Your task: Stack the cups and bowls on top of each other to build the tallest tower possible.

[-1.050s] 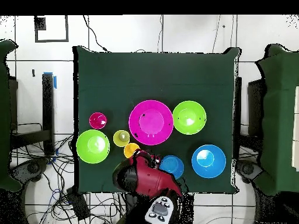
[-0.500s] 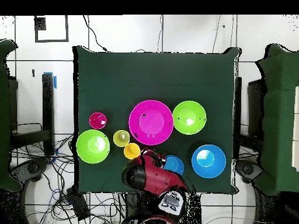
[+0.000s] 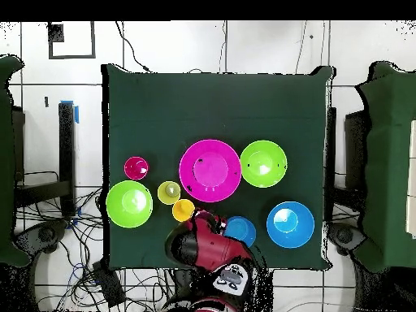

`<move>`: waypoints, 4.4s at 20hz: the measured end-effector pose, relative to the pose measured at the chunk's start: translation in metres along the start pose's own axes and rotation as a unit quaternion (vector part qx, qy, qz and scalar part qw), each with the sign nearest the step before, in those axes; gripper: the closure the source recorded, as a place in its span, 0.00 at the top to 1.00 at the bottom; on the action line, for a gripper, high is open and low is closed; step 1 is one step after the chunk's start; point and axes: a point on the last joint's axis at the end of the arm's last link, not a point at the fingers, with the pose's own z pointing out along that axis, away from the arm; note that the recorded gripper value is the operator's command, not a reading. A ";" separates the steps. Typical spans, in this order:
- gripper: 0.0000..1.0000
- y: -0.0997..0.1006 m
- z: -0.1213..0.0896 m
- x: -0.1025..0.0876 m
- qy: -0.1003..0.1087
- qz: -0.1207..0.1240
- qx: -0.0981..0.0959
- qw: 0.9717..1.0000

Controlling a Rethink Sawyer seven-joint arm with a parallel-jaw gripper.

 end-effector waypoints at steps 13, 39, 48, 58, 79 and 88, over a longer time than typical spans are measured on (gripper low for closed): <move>1.00 0.006 -0.022 -0.016 -0.028 0.001 -0.010 1.000; 1.00 0.014 0.037 -0.018 0.000 -0.015 -0.012 1.000; 1.00 0.023 0.045 -0.019 -0.004 -0.033 -0.018 0.999; 1.00 0.033 0.031 -0.022 0.000 -0.045 -0.020 0.999; 1.00 -0.012 -0.044 -0.114 0.064 -0.002 -0.045 0.997; 1.00 -0.030 -0.018 -0.112 0.034 -0.029 -0.045 0.998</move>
